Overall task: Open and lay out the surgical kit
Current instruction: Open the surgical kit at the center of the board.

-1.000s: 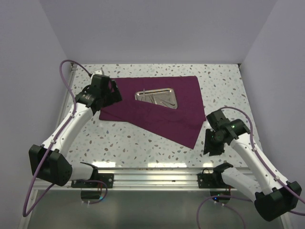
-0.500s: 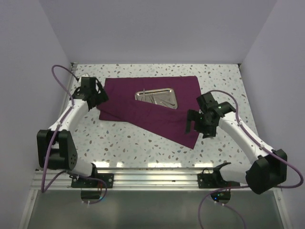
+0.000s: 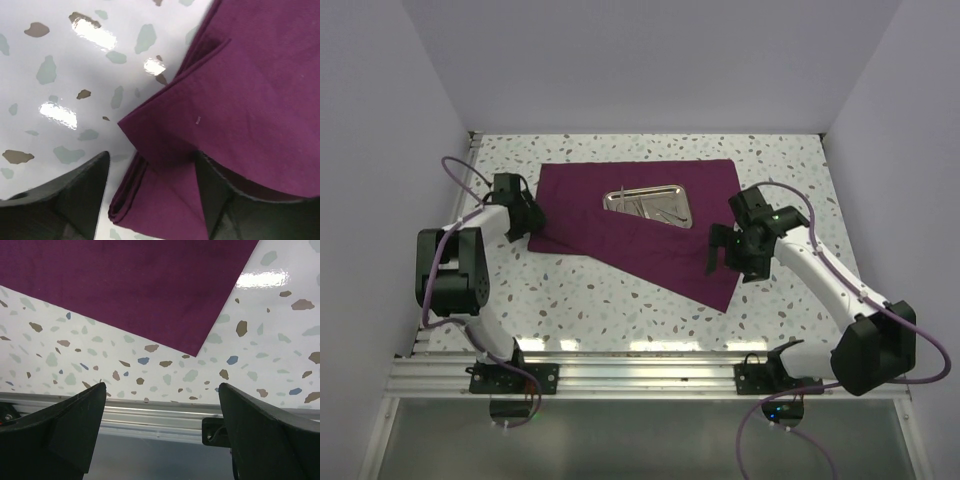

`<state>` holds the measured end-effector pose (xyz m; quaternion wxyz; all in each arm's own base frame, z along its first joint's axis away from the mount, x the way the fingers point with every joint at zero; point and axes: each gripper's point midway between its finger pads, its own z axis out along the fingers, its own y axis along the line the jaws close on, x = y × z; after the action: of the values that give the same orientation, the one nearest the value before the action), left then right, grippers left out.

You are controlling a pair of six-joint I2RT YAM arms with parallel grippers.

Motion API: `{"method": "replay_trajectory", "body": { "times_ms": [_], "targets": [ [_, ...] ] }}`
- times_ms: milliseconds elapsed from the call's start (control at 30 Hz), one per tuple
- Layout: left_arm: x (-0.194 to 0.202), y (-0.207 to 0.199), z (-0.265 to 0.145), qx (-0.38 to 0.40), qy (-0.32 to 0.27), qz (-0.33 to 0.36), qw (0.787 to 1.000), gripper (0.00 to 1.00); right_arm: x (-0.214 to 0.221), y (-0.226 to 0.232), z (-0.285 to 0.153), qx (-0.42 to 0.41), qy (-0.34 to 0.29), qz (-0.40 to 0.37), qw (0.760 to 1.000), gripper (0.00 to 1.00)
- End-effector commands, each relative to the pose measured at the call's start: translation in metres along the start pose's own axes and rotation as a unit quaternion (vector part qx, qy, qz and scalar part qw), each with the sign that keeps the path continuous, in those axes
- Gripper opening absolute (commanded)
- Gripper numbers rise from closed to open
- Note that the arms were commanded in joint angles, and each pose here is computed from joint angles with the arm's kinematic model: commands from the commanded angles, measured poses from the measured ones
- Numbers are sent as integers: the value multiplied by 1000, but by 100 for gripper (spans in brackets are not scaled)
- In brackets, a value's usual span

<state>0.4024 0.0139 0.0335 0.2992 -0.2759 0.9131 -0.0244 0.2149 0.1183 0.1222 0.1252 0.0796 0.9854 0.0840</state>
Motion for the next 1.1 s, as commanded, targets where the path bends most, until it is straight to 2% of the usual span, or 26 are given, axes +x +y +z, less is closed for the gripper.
{"method": "replay_trajectory", "body": {
  "times_ms": [0,100,200,467,500,567,600,667,833,1067],
  "targets": [
    [-14,0,8,19,-26,-41,999,68,-8,1,-12,2,-16,-10,1000,99],
    [-14,6,10,12,-32,-53,998,56,-10,1,-12,6,-17,-7,1000,98],
    [-14,9,17,6,-32,-55,998,51,-11,0,-11,11,-15,-8,1000,98],
    [-17,16,35,-6,-31,-62,998,43,-13,0,-6,20,0,-16,1000,98],
    [-15,18,37,-8,-27,-62,998,36,-14,1,-7,19,-1,-19,1000,99],
    [-14,20,40,-8,-25,-63,998,28,-17,3,-7,19,-2,-19,1000,98],
    [-14,20,41,-7,-23,-63,998,14,-20,1,-5,26,-6,-18,999,98],
    [-13,21,43,-10,-19,-64,998,0,-21,2,-4,26,-4,-20,999,98],
    [-17,18,36,-12,-10,-61,998,0,-20,3,7,25,2,-18,1000,98],
    [-50,4,-4,7,-39,-53,998,0,7,10,50,-19,42,-12,999,98]
  ]
}}
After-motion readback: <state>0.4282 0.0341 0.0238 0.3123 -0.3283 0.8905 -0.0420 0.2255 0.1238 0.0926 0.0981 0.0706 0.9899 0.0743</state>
